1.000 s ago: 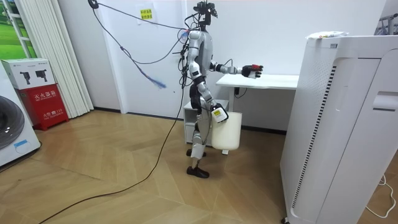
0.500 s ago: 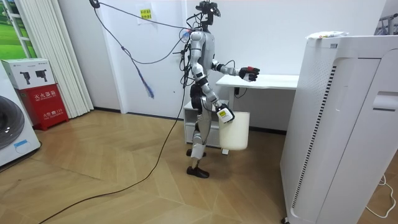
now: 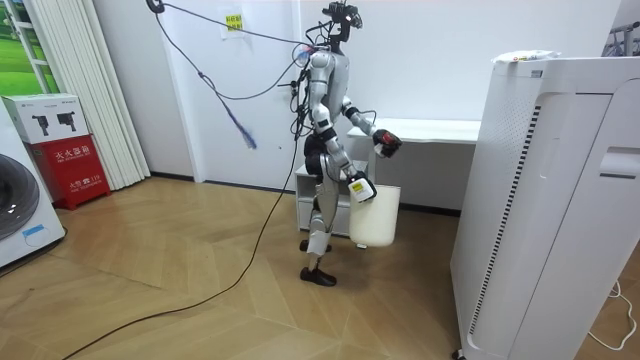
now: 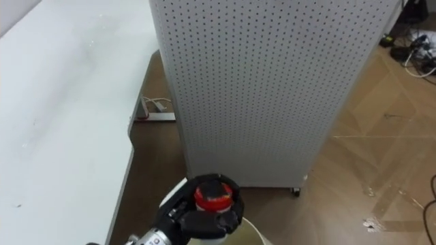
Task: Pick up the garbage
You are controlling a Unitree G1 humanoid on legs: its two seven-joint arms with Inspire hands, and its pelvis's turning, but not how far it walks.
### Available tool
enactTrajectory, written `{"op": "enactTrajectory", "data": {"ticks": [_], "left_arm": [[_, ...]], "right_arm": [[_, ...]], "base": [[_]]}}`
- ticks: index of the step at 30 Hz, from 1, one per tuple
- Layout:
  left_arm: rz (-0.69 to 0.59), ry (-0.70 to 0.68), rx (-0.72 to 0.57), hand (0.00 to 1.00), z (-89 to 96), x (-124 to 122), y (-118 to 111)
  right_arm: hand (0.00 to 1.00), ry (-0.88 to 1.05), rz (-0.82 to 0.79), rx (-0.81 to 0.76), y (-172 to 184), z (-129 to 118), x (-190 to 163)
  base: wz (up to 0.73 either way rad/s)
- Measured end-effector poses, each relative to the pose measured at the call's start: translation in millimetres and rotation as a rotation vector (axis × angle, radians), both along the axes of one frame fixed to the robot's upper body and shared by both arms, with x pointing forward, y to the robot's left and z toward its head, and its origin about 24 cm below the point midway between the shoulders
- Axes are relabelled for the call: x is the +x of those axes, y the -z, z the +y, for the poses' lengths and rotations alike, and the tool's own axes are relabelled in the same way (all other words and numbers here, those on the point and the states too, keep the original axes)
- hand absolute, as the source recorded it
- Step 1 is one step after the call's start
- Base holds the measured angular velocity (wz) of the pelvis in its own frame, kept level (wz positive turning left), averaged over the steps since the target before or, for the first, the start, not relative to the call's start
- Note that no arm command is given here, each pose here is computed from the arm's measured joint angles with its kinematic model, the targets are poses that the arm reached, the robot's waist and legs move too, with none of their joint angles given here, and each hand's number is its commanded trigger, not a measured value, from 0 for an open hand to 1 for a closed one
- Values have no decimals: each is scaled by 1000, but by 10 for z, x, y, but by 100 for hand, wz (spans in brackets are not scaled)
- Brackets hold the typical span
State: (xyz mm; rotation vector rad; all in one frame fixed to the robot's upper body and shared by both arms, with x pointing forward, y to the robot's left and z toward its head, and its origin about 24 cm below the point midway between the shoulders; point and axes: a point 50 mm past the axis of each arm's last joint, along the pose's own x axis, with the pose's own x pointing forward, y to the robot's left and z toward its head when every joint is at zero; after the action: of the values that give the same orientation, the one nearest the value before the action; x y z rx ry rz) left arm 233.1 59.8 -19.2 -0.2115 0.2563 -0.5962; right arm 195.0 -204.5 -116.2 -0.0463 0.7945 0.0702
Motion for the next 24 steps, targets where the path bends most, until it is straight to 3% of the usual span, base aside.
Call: {"op": "enactTrajectory", "data": {"ticks": [9, 24], "left_arm": [[76, 57, 39, 0, -3, -118, 206], [92, 129, 23, 0, -95, -224, 243]], "right_arm": [[100, 8, 7, -12, 10, -31, -21], [100, 56, 24, -23, 35, -114, -101]], "base": [[-2], [-6]]}}
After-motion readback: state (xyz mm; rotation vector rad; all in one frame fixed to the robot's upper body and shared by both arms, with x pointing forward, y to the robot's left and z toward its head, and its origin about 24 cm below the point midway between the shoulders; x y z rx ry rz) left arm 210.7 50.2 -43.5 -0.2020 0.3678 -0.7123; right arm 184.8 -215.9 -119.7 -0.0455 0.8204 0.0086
